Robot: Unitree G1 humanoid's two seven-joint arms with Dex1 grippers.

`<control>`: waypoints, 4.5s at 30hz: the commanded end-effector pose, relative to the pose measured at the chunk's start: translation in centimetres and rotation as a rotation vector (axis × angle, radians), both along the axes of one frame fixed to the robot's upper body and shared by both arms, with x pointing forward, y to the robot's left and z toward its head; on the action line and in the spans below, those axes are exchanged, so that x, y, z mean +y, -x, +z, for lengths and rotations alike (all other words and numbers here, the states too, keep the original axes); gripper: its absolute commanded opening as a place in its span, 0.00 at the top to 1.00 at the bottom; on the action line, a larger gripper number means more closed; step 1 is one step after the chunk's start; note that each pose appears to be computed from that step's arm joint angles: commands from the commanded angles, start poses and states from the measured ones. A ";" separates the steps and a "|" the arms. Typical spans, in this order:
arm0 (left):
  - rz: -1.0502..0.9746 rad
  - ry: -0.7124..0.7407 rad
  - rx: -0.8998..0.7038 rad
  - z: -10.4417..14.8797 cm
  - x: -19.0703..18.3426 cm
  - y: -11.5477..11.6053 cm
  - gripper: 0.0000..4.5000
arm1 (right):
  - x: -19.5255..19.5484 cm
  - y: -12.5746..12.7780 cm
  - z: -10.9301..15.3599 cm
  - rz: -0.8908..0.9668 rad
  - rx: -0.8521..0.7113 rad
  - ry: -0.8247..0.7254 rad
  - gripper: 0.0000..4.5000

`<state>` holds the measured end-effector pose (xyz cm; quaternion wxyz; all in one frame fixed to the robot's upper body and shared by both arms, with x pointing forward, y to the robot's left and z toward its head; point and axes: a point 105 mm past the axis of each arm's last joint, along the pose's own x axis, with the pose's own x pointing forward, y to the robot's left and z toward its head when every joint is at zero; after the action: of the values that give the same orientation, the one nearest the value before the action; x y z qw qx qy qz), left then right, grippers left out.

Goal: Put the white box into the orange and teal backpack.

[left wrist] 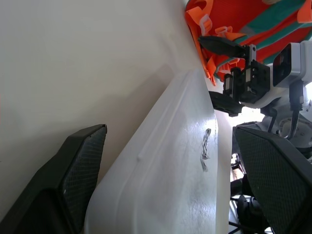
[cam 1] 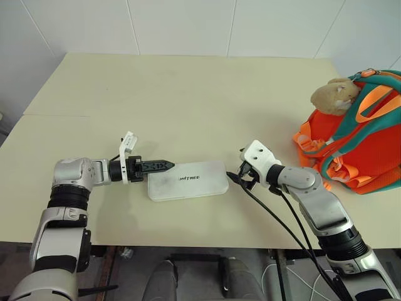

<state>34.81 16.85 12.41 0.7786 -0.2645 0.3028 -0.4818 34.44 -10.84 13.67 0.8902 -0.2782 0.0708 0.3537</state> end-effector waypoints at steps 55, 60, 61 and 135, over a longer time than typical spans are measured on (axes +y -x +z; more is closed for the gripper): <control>0.092 0.051 0.212 -4.0 -0.5 5.5 0.09 | 0.8 -0.3 1.1 0.046 -0.028 -0.010 0.00; 0.090 0.054 0.184 -3.8 -0.5 5.2 0.44 | 0.6 -0.5 1.2 0.038 -0.032 -0.007 0.00; 0.089 0.055 0.168 -3.5 -0.5 5.1 0.51 | 0.5 -0.5 1.3 0.036 -0.033 -0.007 0.00; 0.327 0.173 -0.198 8.9 2.5 -3.9 0.72 | -11.4 0.7 14.0 -0.410 -0.259 -0.671 1.00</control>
<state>38.29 18.39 19.00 0.8345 -0.3402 0.1793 -0.3947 34.50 -24.38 25.40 0.9931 0.0195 -0.0691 0.0929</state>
